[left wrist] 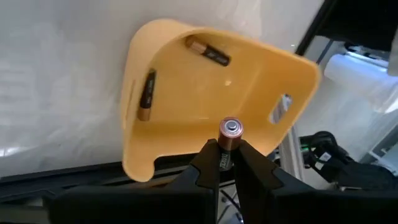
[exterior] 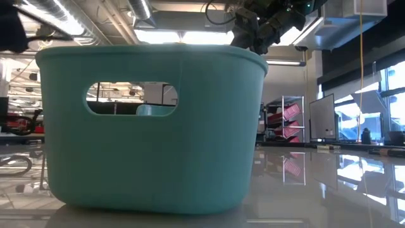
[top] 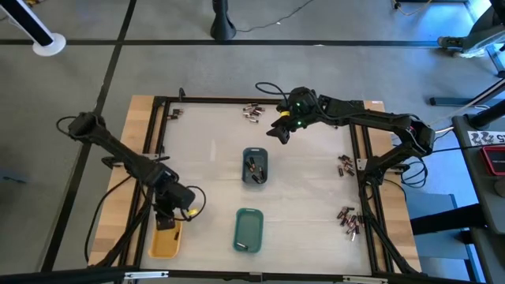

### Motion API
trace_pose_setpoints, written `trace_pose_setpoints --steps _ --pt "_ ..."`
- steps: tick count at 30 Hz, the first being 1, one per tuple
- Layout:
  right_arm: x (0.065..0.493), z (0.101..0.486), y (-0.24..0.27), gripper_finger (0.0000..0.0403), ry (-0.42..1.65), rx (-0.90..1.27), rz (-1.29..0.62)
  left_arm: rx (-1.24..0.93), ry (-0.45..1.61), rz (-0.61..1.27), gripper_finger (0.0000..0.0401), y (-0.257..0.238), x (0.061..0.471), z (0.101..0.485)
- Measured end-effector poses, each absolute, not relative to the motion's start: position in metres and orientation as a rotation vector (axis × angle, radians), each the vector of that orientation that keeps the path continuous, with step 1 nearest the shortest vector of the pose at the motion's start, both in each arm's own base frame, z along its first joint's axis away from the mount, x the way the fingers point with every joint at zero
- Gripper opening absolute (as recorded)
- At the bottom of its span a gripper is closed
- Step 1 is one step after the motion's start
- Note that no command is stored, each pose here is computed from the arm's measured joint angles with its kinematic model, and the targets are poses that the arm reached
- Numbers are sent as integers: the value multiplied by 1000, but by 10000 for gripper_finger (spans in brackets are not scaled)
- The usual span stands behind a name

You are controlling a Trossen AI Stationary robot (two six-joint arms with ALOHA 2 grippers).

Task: Sort batteries
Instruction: Put the small black battery into the yellow bin

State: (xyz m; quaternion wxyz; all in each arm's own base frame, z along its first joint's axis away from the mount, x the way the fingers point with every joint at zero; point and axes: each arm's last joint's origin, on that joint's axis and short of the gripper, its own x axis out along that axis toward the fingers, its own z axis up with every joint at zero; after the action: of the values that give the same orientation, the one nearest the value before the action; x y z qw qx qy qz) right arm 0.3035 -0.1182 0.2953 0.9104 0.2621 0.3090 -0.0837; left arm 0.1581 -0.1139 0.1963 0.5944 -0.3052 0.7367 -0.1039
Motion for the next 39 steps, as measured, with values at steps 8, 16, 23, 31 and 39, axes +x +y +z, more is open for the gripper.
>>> trace_pose_setpoints --steps 8,16,23,31,39 --pt "303 295 -118 254 638 537 -172 -723 1748 -175 62 -113 152 186" --pt "303 295 -118 254 638 537 -171 -703 1724 -192 118 -113 153 186" --pt "303 295 -118 254 638 539 -172 -748 1714 -154 132 -110 156 187" --pt "303 295 -118 254 638 542 -173 -833 1639 -120 127 -96 156 202" --pt "303 295 -118 254 638 552 -176 -867 1565 183 127 -69 152 205"
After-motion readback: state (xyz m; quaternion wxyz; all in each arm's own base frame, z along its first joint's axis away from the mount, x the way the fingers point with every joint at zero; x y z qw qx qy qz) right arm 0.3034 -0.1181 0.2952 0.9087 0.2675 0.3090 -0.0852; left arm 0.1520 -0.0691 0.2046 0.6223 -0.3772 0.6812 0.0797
